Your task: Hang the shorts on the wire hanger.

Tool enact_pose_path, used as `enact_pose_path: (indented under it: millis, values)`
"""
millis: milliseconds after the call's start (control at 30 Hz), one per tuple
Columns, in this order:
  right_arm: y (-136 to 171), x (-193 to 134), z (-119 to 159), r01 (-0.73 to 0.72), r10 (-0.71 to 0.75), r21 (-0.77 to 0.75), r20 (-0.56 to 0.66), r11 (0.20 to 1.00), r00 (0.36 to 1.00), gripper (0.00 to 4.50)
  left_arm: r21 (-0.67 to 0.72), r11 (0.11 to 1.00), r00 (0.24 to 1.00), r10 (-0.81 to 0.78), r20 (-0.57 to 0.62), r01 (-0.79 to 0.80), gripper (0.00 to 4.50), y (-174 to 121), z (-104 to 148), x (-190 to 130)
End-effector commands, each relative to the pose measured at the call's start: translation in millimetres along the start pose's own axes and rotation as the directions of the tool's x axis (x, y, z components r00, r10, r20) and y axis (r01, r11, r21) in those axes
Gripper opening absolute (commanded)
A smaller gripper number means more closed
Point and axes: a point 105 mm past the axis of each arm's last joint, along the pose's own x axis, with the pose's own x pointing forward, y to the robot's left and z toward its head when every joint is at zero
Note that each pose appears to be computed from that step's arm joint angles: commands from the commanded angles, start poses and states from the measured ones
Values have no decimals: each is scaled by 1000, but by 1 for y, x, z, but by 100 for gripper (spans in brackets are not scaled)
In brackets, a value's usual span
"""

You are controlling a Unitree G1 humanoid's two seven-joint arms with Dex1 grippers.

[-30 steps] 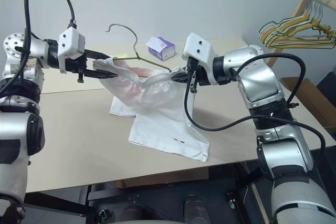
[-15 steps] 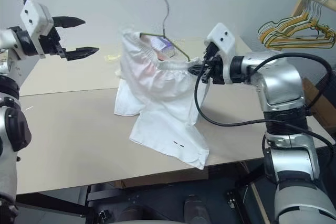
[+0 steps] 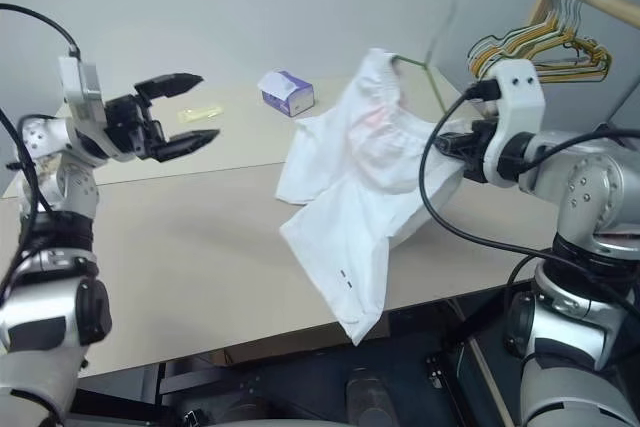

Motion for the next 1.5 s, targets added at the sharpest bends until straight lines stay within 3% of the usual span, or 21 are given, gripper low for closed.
enact_pose_path:
  millis: [33, 233, 367, 433, 533, 967, 1200, 1300, 1500]
  values:
    - [-15, -7, 4, 149, -154, 70, 65, 986, 986, 6, 54, 998, 997, -25, 70, 21, 450, -9, 28, 14]
    - [-43, -14, -1, 422, -447, 235, 61, 876, 893, 6, 39, 999, 994, -27, 108, 23, 450, -22, 36, 26]
    - [-59, -28, 4, 573, -622, 353, 35, 740, 782, 6, 30, 999, 994, -20, 108, 16, 450, -25, 35, 30]
    - [-69, -35, 3, 692, -731, 343, -22, 636, 682, 6, 28, 999, 994, -18, 109, 15, 450, -26, 35, 31]
    - [-77, -44, 6, 738, -784, 392, -62, 550, 617, 6, 23, 1000, 994, -13, 104, 11, 450, -28, 33, 32]
    - [-107, -38, 46, 705, -766, 502, -122, 501, 632, 6, 25, 1000, 998, -8, 66, 6, 450, -34, 28, 34]
    - [-129, -25, 54, 689, -756, 537, -138, 486, 640, 6, 36, 999, 998, 0, 69, -3, 450, -35, 29, 34]
    - [-138, -16, 55, 650, -711, 581, -164, 490, 684, 6, 37, 999, 998, 6, 65, -9, 450, -36, 29, 32]
    - [-149, -11, 56, 638, -691, 609, -195, 470, 696, 6, 36, 999, 998, 16, 60, -18, 450, -38, 28, 30]
